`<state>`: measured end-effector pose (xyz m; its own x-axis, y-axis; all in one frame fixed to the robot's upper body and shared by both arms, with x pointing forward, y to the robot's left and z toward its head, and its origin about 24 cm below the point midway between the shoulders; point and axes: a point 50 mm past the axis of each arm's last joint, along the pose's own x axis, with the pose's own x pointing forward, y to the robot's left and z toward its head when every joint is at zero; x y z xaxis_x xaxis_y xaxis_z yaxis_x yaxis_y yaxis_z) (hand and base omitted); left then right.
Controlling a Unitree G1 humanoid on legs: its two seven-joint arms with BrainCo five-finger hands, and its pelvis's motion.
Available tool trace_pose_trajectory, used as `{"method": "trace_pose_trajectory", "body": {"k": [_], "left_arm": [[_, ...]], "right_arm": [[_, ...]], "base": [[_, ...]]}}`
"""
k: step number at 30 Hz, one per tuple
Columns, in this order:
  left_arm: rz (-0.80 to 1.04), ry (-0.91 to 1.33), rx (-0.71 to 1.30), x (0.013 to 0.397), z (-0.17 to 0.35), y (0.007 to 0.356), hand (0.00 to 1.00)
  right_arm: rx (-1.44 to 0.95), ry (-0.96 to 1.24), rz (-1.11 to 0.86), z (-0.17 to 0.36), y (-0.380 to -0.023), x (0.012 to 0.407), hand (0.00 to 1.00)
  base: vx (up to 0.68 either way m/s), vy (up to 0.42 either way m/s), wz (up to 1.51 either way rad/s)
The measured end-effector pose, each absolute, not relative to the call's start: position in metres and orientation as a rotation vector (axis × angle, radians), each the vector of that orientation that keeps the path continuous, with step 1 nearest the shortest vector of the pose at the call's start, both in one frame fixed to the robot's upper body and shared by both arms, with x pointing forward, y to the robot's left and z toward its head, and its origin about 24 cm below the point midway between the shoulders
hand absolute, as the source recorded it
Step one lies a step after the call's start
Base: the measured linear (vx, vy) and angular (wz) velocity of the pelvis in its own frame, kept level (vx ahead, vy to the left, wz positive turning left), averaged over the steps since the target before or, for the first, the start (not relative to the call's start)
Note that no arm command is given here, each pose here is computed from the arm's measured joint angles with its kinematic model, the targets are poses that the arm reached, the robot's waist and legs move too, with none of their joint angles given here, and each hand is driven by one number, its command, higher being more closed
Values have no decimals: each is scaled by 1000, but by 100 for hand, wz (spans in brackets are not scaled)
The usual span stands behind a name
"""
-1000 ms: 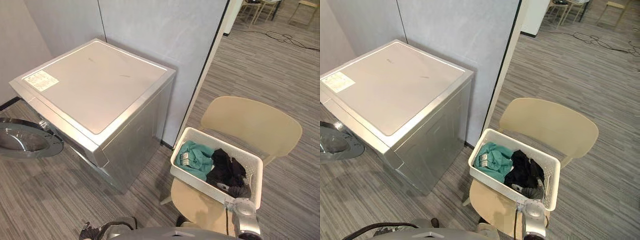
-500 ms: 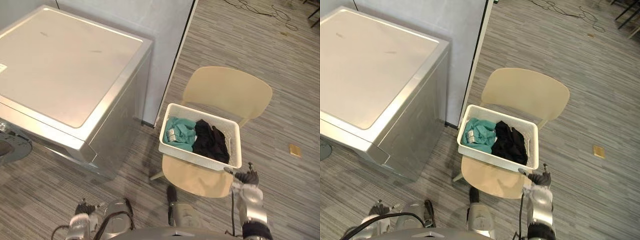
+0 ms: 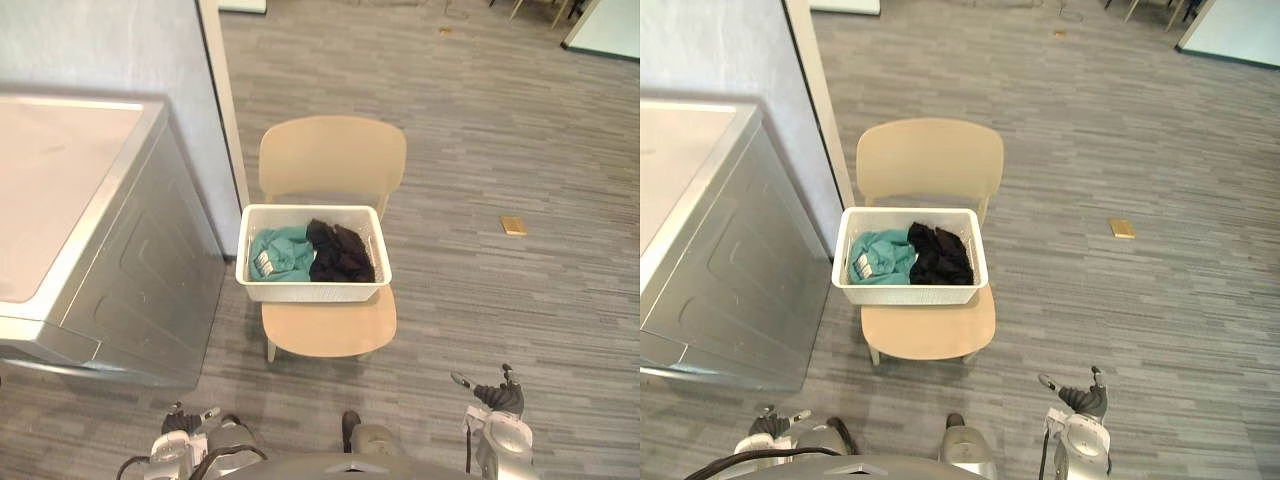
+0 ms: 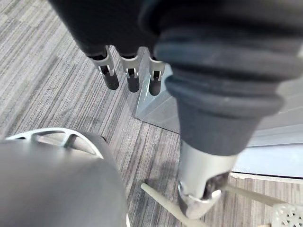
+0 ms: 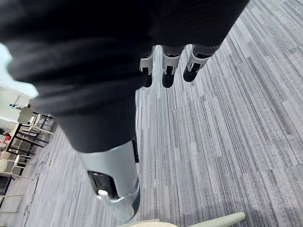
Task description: Pick up the laundry basket with both hands and put the clothes into the washing machine.
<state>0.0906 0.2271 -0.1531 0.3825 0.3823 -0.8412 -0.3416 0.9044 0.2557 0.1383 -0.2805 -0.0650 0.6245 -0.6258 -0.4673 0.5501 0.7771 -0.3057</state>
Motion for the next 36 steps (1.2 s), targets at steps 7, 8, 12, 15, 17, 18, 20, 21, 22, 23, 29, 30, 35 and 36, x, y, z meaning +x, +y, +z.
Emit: {"method": "trace_pose_trajectory", "body": {"k": [7, 8, 12, 15, 17, 18, 20, 21, 22, 23, 29, 30, 35, 36], "left_arm": [[463, 1098, 29, 86, -155, 220, 0], [457, 1099, 33, 86, -155, 219, 0], [422, 1084, 64, 90, -154, 219, 0], [404, 1070, 76, 96, -153, 218, 0], [392, 1065, 82, 98, -153, 217, 0], [385, 1066, 84, 98, -153, 216, 0], [384, 1061, 86, 98, -153, 216, 0], [380, 1060, 87, 98, -153, 216, 0], [369, 1058, 92, 98, -153, 216, 0], [355, 1064, 110, 96, -153, 218, 0], [298, 1055, 219, 102, -149, 232, 0], [297, 1054, 222, 102, -149, 231, 0], [301, 1011, 213, 117, -145, 230, 0], [306, 995, 213, 121, -143, 231, 0]], "right_arm": [[-215, 356, -592, -20, -280, 180, 0], [-224, 324, -581, -14, -280, 185, 0], [-357, 130, -490, 26, -272, 220, 0], [-392, 81, -464, 38, -271, 232, 0], [-424, 24, -425, 52, -267, 249, 0], [-462, 1, -402, 59, -264, 261, 0], [-523, -24, -375, 68, -261, 274, 0], [-566, -40, -357, 73, -260, 279, 0], [-637, -60, -336, 80, -259, 286, 0], [-737, -68, -312, 85, -258, 295, 0], [-1088, -136, -175, 109, -240, 325, 0], [-1127, -151, -146, 110, -234, 327, 0], [-1197, -222, -30, 120, -215, 334, 0], [-1215, -219, -9, 119, -214, 334, 0]], "base": [[-85, -79, 6], [-12, 16, 12], [27, 55, 39], [55, 77, 50], [50, 81, 32], [46, 88, 12], [36, 98, 18], [25, 112, 26], [38, 163, 24], [32, 157, 16], [80, 116, 30], [168, 46, 61], [135, -56, 65], [139, -172, 74]]}}
